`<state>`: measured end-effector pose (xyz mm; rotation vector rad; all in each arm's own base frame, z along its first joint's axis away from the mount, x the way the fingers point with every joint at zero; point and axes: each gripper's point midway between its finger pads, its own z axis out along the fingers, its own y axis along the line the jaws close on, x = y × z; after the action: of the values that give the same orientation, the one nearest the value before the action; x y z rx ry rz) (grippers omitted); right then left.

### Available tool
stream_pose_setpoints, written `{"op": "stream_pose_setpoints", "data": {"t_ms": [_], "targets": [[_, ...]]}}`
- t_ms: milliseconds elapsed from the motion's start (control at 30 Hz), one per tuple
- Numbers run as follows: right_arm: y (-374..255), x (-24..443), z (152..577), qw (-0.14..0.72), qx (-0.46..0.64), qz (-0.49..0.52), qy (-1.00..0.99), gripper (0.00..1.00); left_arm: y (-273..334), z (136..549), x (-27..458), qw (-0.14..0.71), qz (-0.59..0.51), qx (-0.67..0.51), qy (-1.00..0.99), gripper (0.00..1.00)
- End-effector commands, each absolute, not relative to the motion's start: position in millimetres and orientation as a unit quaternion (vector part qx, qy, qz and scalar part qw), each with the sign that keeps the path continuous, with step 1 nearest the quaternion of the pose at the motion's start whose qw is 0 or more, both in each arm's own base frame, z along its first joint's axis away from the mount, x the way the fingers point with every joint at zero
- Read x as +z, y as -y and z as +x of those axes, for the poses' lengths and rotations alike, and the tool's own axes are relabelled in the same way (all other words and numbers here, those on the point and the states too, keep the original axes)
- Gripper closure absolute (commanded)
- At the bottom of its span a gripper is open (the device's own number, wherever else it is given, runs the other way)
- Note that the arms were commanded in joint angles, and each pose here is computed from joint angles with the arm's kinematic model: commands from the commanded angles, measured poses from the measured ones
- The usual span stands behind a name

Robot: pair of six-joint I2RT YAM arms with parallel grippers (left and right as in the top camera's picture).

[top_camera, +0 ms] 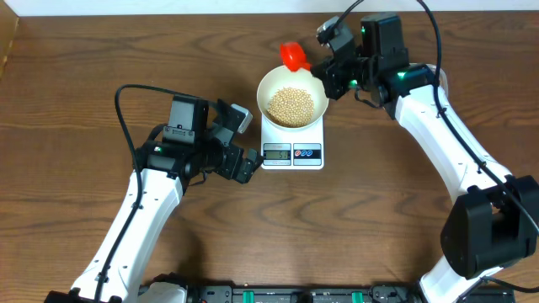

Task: Scoop item into bowl and weigh 50g on scale
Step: 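Carry the scoop left over the white bowl, then tip the red scoop to pour soybeans into the bowl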

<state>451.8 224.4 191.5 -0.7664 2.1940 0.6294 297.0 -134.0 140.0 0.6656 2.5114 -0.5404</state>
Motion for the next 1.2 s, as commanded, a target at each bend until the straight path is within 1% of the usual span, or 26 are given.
{"op": "stream_pose_setpoints", "data": {"t_ms": [0, 333, 567, 933, 1167], "targets": [[-229.3, 194.3, 447.0, 0.357, 0.248, -0.325, -0.840, 0.99, 134.8, 300.7, 149.0, 0.254, 0.248, -0.195, -0.914, 0.01], [-229.8, 179.5, 429.9, 0.323, 0.235, -0.357, -0.844, 0.99, 134.8, 300.7, 149.1, 0.255, 0.248, -0.195, -0.914, 0.01], [-225.8, 164.2, 428.3, 0.310, 0.191, -0.379, -0.851, 0.99, 134.8, 300.7, 149.1, 0.255, 0.248, -0.195, -0.914, 0.01], [-224.9, 142.7, 432.2, 0.292, 0.177, -0.376, -0.861, 0.99, 134.8, 300.7, 149.1, 0.255, 0.248, -0.195, -0.914, 0.01], [-229.8, 136.9, 434.7, 0.292, 0.179, -0.380, -0.859, 0.99, 134.8, 300.7, 149.1, 0.255, 0.248, -0.195, -0.914, 0.01]]}}
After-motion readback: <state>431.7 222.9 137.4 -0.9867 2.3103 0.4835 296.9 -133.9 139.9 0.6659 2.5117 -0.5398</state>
